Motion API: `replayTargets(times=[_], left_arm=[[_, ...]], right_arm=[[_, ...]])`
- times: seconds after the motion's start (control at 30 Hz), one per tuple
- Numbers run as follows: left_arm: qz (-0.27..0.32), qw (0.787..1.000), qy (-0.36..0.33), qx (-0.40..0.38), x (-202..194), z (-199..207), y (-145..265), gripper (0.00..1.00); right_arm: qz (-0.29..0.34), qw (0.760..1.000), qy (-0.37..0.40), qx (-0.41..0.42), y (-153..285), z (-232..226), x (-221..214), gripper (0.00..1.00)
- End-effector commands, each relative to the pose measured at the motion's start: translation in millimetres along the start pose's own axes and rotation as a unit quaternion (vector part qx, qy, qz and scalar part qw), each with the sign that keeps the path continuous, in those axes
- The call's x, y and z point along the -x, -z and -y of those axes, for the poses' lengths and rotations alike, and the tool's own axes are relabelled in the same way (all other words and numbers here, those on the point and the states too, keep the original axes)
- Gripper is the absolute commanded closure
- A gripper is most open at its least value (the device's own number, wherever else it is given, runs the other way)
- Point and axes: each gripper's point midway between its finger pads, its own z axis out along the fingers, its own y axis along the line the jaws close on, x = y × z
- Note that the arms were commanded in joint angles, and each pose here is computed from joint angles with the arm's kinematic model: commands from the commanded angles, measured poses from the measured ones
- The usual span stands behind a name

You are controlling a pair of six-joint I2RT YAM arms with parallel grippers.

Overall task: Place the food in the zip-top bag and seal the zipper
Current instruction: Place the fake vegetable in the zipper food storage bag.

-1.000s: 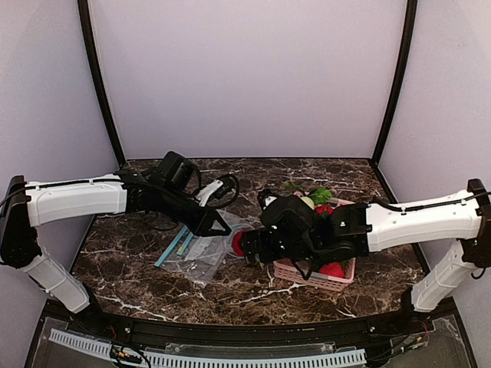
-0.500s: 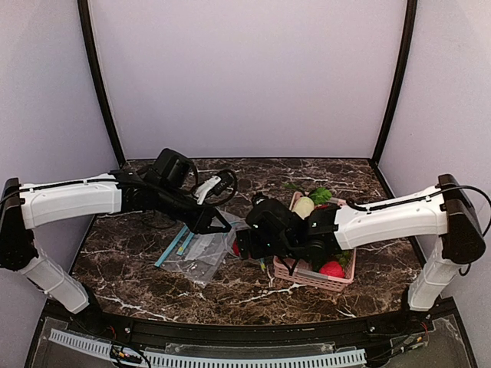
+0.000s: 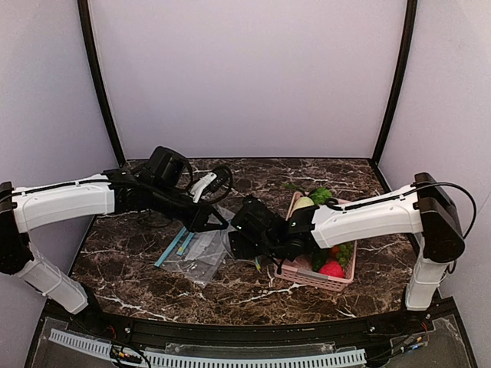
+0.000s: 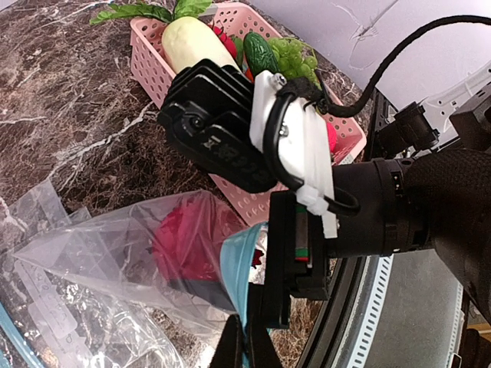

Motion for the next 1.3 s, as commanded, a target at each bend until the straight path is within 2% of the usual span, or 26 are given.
replayTargets(times=[0.0, 0.33, 0.5, 0.73, 0.9, 1.13, 1.27], left_arm=[[0.034, 0.999, -0.028, 0.017, 10, 3, 19, 0.99], [0.056, 0.994, -0.042, 0.078, 16, -10, 36, 0.99], [0.049, 0.996, -0.040, 0.067, 14, -9, 31, 0.99], [0.016, 0.998, -0.018, 0.050, 3, -13, 12, 0.99], [-0.014, 0.997, -0.004, 0.072, -8, -27, 2, 0.99], [-0.022, 0.996, 0.001, 0.087, -12, -34, 0, 0.99], [-0.017, 0.995, -0.004, 0.096, -10, -36, 3, 0.99]], right_arm=[[-0.014, 0.999, 0.017, -0.041, -7, 15, -7, 0.01], [-0.029, 0.997, 0.019, -0.066, -10, 27, -18, 0.02], [-0.028, 0.998, 0.022, -0.054, -6, 20, -10, 0.02], [0.006, 0.998, 0.053, 0.028, 21, -17, 22, 0.01], [0.024, 0.995, 0.045, 0.085, 46, -33, 38, 0.01], [0.034, 0.987, 0.056, 0.149, 79, -52, 43, 0.01], [0.033, 0.982, 0.033, 0.184, 100, -46, 39, 0.01]])
